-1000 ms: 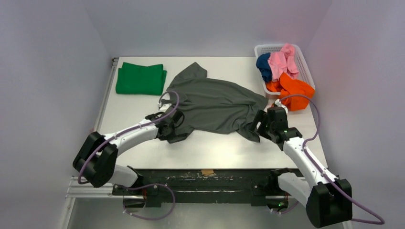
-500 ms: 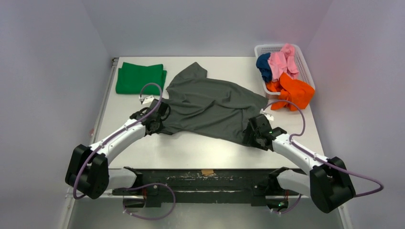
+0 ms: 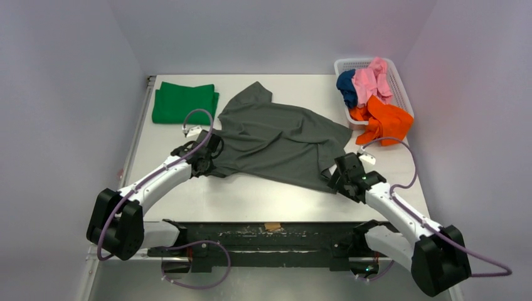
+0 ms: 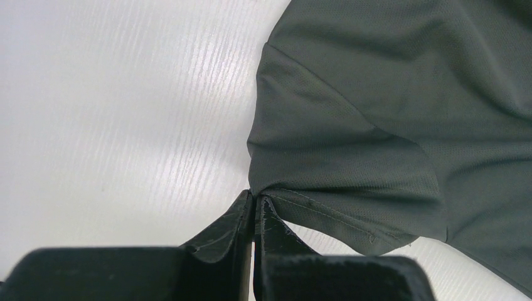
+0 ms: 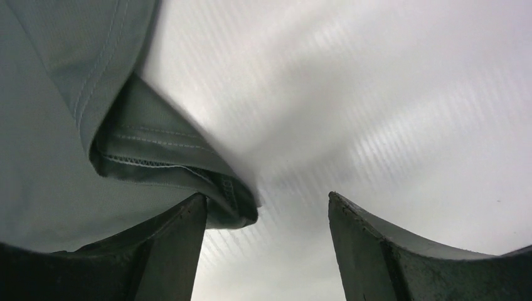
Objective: Fold and stack the t-shirts
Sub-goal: Flatten out the tshirt
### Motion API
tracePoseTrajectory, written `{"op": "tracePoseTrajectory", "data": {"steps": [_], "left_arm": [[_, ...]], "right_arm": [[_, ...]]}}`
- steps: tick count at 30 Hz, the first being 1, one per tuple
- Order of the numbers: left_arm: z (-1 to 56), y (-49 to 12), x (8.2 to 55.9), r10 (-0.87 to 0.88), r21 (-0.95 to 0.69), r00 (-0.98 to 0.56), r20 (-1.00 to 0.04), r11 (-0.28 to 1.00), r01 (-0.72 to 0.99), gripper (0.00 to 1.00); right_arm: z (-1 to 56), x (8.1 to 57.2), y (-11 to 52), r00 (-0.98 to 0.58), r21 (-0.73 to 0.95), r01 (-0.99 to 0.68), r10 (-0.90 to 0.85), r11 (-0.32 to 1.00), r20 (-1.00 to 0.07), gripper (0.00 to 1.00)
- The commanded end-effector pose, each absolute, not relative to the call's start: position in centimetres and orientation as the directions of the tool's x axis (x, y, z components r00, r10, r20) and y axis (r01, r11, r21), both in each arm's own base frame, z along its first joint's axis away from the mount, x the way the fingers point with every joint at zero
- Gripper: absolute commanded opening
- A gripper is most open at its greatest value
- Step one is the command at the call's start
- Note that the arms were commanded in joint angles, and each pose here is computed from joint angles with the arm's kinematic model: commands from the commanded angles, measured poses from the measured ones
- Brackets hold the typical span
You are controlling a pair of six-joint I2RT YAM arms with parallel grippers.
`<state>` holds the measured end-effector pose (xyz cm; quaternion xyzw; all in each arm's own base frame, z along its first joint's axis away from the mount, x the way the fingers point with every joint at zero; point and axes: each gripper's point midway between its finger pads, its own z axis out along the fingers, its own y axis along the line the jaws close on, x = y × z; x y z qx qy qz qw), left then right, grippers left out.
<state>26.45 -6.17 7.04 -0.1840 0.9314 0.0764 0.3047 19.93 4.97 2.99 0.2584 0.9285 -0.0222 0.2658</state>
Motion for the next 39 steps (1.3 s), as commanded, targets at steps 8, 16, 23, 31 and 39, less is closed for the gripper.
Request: {"op": "tracePoseTrajectory", "data": {"steps": [8, 16, 23, 31, 39], "left_arm": [[8.4, -6.0, 27.4, -0.295, 0.018, -0.722, -0.625, 0.920, -0.392, 0.00], [8.4, -6.3, 27.3, -0.302, -0.007, -0.720, -0.625, 0.924, -0.381, 0.00], [8.3, -6.4, 27.1, -0.304, -0.011, -0.723, -0.621, 0.925, -0.380, 0.00], [8.3, -6.5, 27.0, -0.310, -0.022, -0.719, -0.622, 0.925, -0.379, 0.00], [9.9, -6.5, 26.8, -0.326, -0.065, -0.693, -0.643, 0.925, -0.375, 0.00]], "right_arm": [[5.4, 21.2, 8.4, -0.748, 0.337, 0.287, 0.430, 0.897, -0.506, 0.55], [3.7, 19.7, 7.9, -0.784, 0.287, 0.300, 0.407, 0.910, -0.470, 0.49], [1.8, 20.0, 8.2, -0.797, 0.244, 0.329, 0.407, 0.912, -0.446, 0.42], [0.7, 19.9, 7.7, -0.793, 0.216, 0.353, 0.413, 0.910, -0.447, 0.23], [3.0, 21.7, 9.4, -0.785, 0.302, 0.260, 0.383, 0.917, -0.488, 0.00]]}}
